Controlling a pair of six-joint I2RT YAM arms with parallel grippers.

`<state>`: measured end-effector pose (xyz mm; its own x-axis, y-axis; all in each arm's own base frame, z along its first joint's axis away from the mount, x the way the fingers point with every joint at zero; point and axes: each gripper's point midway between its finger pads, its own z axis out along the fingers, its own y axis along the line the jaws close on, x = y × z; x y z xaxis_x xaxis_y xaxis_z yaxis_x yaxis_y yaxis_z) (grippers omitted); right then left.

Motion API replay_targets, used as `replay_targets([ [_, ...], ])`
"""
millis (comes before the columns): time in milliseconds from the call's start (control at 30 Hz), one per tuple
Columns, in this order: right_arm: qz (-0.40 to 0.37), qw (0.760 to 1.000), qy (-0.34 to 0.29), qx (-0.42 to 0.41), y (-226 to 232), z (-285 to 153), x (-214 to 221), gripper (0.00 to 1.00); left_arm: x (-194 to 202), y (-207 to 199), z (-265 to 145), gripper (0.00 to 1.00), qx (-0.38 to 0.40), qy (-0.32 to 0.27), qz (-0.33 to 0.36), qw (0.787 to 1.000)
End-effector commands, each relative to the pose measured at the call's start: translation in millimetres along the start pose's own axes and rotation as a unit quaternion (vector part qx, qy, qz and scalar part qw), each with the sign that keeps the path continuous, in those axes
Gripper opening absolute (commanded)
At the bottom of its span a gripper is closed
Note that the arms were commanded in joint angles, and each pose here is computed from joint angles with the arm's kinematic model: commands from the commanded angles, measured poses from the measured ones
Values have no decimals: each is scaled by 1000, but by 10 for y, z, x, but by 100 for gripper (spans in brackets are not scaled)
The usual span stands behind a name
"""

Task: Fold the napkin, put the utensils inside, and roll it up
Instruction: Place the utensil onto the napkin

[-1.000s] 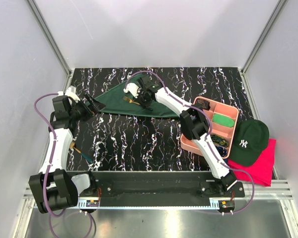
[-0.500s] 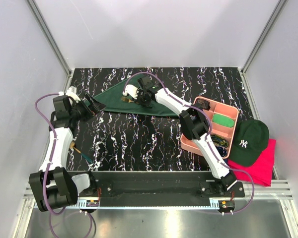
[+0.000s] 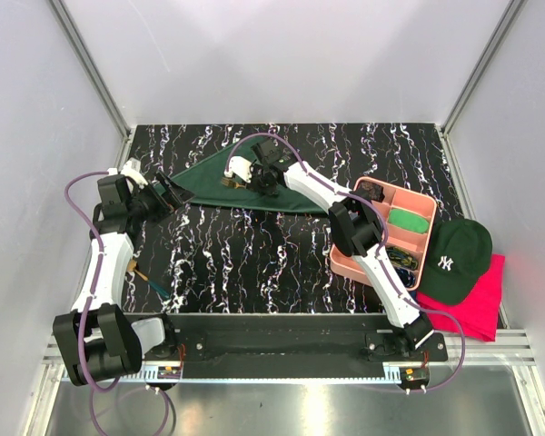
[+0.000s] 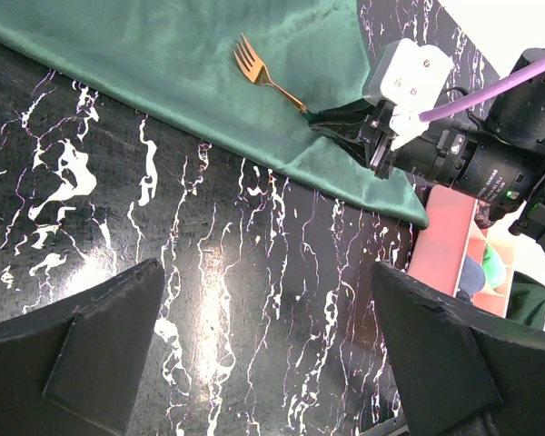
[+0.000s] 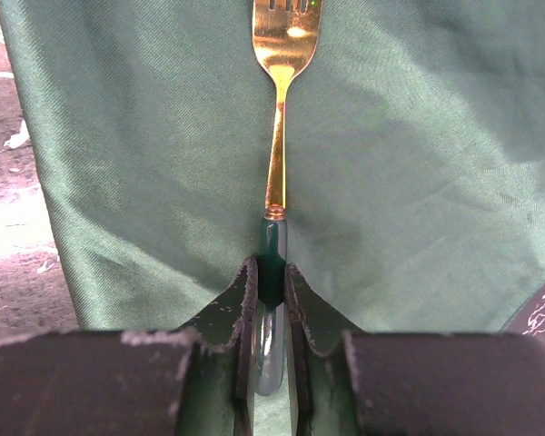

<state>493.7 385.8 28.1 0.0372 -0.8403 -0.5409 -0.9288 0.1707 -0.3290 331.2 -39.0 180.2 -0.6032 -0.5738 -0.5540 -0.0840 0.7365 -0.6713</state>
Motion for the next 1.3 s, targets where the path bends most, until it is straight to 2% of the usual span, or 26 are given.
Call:
replay_targets([
  [0,-31,998,-37,46,-303,-287,-325,5,-188,-171,-23,99,28,-22,19,999],
  [600,-56,995,-38,68,-469,-220,-235,8,-178,-167,-6,99,31,-17,15,999],
  [1100,-55,996,-41,56,-380,-169,-184,11,-176,-161,-5,99,32,-16,13,999],
  [1233,-51,996,-35,62,-389,-162,-162,15,-181,-155,-6,99,31,-17,12,999],
  [1267,-49,996,-35,64,-404,-165,-157,20,-179,-162,-5,99,32,-17,13,999],
])
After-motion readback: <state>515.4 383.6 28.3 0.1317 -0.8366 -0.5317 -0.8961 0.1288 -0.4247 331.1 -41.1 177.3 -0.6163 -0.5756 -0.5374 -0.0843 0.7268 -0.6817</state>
